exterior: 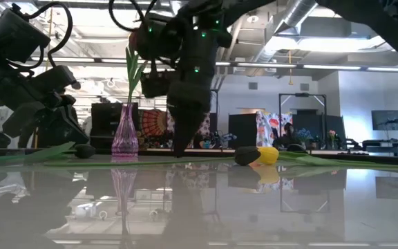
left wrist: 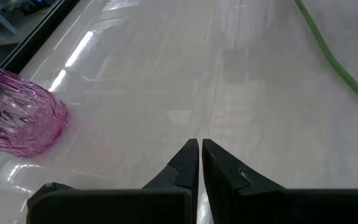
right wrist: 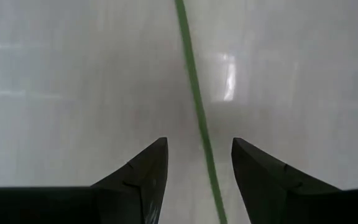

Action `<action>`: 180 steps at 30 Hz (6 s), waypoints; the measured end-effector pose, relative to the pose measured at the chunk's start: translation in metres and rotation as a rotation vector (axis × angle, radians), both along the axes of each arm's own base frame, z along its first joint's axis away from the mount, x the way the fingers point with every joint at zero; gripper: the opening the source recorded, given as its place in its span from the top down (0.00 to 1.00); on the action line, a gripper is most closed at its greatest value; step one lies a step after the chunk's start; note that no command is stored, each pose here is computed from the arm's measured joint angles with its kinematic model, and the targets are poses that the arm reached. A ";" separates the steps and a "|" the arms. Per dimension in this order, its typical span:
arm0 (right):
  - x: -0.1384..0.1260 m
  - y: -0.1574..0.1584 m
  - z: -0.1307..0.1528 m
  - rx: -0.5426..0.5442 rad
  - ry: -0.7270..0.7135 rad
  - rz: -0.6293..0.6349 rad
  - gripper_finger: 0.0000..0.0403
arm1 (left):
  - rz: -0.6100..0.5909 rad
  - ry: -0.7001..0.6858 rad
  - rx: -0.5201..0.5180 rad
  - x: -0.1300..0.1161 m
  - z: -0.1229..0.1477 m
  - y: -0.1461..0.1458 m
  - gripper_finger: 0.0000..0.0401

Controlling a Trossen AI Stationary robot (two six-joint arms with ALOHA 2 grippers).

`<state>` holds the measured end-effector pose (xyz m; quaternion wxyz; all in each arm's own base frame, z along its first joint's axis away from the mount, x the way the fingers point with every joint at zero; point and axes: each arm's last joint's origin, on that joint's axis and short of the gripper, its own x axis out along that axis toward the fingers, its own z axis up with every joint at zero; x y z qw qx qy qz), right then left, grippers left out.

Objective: Sort flowers into vase by color
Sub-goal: Put the right black flower into the purple vase

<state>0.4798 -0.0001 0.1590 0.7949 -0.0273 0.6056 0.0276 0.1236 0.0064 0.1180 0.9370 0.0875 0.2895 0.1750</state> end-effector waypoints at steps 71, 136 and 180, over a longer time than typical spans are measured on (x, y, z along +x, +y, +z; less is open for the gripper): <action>-0.005 -0.179 0.184 -1.626 0.269 0.659 0.96 | 0.000 -0.006 0.000 -0.001 0.001 0.000 0.97; 0.003 -0.200 0.167 -1.799 0.112 1.052 0.96 | 0.000 -0.006 0.000 -0.001 0.001 0.000 0.97; 0.024 -0.185 0.148 -1.799 -0.134 1.005 0.57 | 0.000 -0.006 -0.001 -0.001 0.001 0.000 0.97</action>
